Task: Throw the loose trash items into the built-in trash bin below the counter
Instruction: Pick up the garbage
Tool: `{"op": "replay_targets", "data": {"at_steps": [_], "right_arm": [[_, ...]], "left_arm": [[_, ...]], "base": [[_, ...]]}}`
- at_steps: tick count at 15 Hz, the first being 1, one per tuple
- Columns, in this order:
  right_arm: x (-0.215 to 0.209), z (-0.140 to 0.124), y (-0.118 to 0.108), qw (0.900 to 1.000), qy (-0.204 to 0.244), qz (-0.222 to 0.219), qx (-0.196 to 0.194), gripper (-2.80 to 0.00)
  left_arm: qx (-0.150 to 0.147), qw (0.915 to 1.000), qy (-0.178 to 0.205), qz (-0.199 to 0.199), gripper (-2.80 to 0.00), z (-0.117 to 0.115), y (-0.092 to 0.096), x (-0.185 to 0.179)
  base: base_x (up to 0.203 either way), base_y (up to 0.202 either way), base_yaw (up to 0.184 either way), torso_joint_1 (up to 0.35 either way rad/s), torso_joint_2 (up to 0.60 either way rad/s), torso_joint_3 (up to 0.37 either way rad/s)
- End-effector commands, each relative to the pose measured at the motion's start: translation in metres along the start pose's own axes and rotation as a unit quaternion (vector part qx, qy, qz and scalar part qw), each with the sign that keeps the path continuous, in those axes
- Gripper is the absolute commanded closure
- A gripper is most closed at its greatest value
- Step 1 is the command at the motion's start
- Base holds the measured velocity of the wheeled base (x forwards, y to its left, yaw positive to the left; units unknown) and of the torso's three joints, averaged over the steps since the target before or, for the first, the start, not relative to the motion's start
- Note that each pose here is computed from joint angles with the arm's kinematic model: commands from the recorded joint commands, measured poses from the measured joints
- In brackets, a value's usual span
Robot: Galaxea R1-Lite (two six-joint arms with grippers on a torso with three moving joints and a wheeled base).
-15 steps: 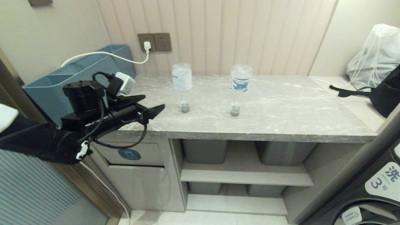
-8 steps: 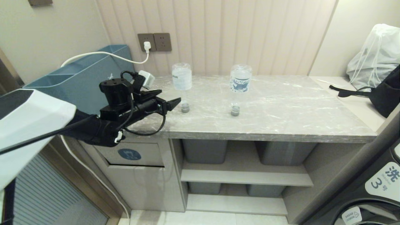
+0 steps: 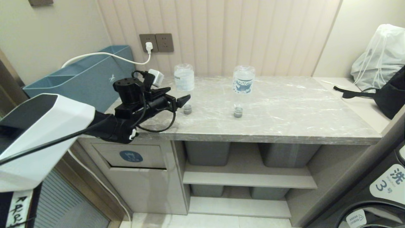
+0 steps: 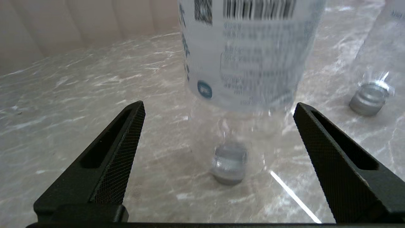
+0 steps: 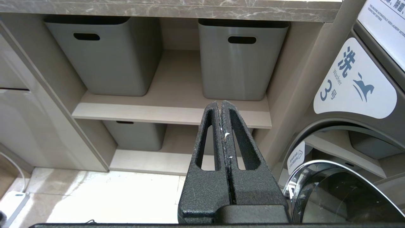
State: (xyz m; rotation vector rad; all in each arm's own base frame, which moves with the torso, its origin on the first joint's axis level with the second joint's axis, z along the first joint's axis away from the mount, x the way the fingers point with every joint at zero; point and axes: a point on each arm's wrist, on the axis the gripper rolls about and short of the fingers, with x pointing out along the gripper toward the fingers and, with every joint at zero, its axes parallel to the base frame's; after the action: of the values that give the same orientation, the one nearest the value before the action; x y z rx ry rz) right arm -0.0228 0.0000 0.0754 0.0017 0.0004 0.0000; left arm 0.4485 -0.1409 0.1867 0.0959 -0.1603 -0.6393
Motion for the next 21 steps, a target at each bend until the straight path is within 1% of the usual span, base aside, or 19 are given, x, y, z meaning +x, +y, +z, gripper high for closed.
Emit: {"op": "replay_targets", "data": {"at_steps": [1,5,8,12,14,15,16,20,21], "right_arm": [[0.0,0.0,0.0,1.0,0.0,0.0,0.0,0.0],[0.0,0.0,0.0,1.0,0.001,0.0,0.0,0.0],[0.0,0.0,0.0,1.0,0.001,0.001,0.0,0.0],[0.0,0.0,0.0,1.0,0.001,0.0,0.0,0.0],[0.0,0.0,0.0,1.0,0.0,0.001,0.0,0.0],[0.0,0.0,0.0,1.0,0.0,0.0,0.0,0.0],[0.0,0.0,0.0,1.0,0.001,0.001,0.0,0.0],[0.0,0.0,0.0,1.0,0.0,0.0,0.0,0.0],[0.0,0.0,0.0,1.0,0.0,0.0,0.0,0.0]], "left_arm": [[-0.004,0.9999,-0.01,-0.003,-2.8,0.0,0.0,0.006],[-0.004,0.9996,-0.026,-0.007,-2.8,0.005,0.0,0.022],[-0.01,0.9996,-0.021,-0.015,-2.8,0.002,-0.005,0.031],[-0.005,0.9988,-0.043,-0.022,-2.8,0.001,-0.01,0.046],[-0.006,0.9989,-0.04,-0.024,-2.8,-0.004,-0.012,0.048],[-0.006,0.9989,-0.04,-0.024,-0.76,-0.004,-0.012,0.048],[-0.006,0.9989,-0.041,-0.024,0.0,-0.004,-0.012,0.048],[-0.005,0.9986,-0.049,-0.02,0.0,0.007,-0.012,0.046],[-0.006,0.9984,-0.053,-0.019,0.0,0.014,-0.012,0.043]], "base": [[0.0,0.0,0.0,0.0,0.0,0.0],[0.0,0.0,0.0,0.0,0.0,0.0],[0.0,0.0,0.0,0.0,0.0,0.0],[0.0,0.0,0.0,0.0,0.0,0.0],[0.0,0.0,0.0,0.0,0.0,0.0],[0.0,0.0,0.0,0.0,0.0,0.0],[0.0,0.0,0.0,0.0,0.0,0.0],[0.0,0.0,0.0,0.0,0.0,0.0],[0.0,0.0,0.0,0.0,0.0,0.0]]}}
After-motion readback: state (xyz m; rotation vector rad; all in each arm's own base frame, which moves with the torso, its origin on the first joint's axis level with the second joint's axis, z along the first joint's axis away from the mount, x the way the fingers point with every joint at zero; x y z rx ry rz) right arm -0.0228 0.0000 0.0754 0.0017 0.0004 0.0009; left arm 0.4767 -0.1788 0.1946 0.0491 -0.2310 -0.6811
